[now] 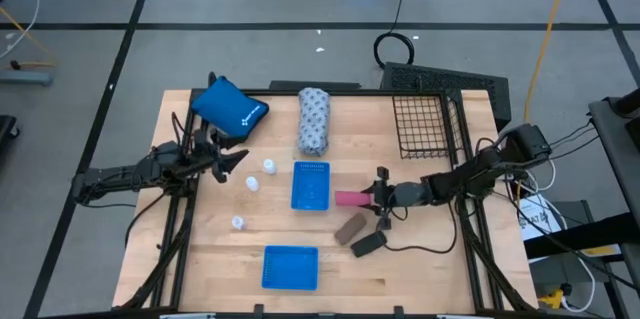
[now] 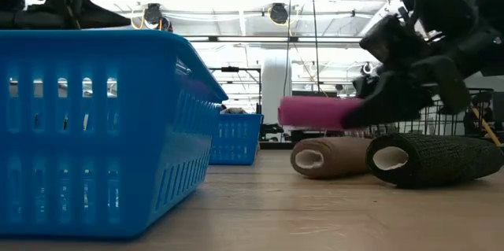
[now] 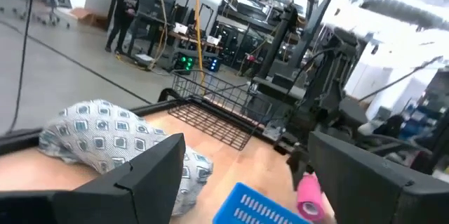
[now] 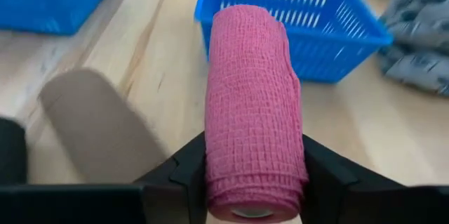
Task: Pick & place medical supplies in basket/bin
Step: Put the pink bandage into the bottom blue basket
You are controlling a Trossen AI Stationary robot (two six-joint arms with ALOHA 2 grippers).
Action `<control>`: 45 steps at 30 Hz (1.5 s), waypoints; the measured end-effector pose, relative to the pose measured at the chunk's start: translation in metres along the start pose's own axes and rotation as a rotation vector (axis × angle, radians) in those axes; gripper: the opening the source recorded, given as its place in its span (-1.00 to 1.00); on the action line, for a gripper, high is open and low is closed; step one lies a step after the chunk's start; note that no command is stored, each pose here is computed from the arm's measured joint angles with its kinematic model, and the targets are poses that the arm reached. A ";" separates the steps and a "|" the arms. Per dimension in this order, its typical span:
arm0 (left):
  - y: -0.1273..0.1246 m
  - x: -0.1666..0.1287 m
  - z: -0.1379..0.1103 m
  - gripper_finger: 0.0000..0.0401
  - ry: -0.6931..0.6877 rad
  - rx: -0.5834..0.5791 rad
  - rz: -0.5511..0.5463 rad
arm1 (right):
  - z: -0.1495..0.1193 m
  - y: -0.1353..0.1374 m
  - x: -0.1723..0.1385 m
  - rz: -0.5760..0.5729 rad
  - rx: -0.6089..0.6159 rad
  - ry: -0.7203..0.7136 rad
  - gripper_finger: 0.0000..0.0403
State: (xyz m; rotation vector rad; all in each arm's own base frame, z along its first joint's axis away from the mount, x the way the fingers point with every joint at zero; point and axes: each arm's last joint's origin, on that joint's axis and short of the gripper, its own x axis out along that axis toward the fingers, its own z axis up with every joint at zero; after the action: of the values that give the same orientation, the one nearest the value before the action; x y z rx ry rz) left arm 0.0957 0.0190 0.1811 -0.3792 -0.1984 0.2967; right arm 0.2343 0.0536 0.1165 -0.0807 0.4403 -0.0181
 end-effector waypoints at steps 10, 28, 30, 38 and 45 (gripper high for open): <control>0.001 0.000 0.002 0.52 -0.039 0.006 0.060 | 0.017 -0.021 0.003 -0.083 -0.027 -0.158 -0.23; 0.002 0.000 0.002 0.52 -0.051 -0.120 0.085 | 0.025 -0.040 0.003 -0.157 0.007 -0.239 -0.21; 0.001 0.001 0.002 0.52 -0.046 -0.142 0.063 | 0.025 -0.040 0.003 -0.157 0.007 -0.239 -0.21; -0.010 0.018 0.001 0.52 0.028 -0.113 0.024 | 0.025 -0.040 0.003 -0.152 0.020 -0.244 -0.22; -0.031 0.056 0.007 0.52 0.199 0.027 0.043 | 0.045 -0.042 0.011 -0.019 0.062 -0.310 -0.23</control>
State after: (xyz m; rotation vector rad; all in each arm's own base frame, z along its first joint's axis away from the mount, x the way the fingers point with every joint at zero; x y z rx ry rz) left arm 0.1539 0.0120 0.2073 -0.3838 0.0090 0.3019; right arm 0.2632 0.0152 0.1563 -0.0261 0.1291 -0.0371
